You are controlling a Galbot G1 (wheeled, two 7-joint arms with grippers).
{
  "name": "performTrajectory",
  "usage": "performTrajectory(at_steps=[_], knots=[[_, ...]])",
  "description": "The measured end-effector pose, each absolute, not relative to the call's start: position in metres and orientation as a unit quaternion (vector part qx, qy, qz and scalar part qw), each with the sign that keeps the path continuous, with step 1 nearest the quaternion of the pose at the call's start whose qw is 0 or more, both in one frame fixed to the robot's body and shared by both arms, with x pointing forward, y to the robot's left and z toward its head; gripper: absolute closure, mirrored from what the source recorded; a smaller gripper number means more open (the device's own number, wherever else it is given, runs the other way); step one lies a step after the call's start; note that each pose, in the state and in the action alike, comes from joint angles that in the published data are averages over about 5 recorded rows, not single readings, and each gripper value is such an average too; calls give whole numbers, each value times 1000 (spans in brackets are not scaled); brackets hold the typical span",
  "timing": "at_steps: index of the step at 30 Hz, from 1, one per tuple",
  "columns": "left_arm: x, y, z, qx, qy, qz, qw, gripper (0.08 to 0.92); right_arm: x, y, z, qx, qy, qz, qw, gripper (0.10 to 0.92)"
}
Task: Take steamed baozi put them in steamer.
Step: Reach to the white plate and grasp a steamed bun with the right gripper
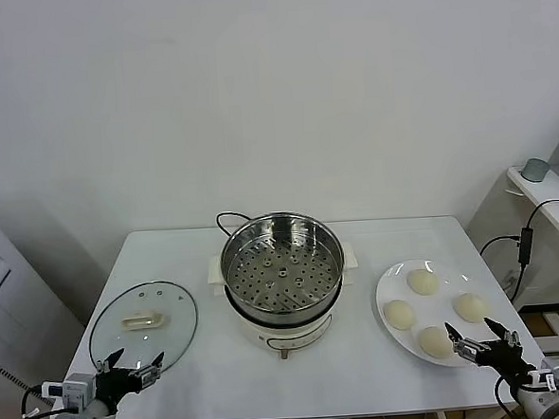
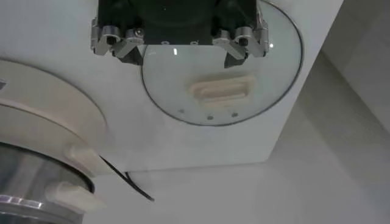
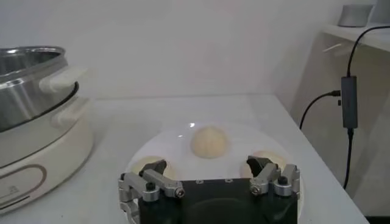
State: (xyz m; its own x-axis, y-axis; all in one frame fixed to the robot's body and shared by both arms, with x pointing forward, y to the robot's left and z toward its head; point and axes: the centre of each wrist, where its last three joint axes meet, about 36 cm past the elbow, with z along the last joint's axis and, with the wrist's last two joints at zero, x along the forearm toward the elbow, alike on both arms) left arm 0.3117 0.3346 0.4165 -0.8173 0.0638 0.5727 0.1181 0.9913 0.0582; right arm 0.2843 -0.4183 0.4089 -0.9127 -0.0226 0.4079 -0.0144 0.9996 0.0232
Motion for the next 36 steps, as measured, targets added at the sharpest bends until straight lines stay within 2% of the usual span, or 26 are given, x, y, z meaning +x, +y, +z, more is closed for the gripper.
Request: performTrajectory(at_steps=[12, 27, 36], knots=[[312, 335, 416, -48, -952, -45, 298, 177, 298, -429, 418, 7, -981, 48, 187, 200], [317, 332, 418, -54, -952, -45, 297, 177, 378, -469, 446, 39, -906, 411, 96, 200], [317, 335, 414, -50, -949, -55, 306, 177, 441, -497, 475, 135, -838, 516, 115, 200]])
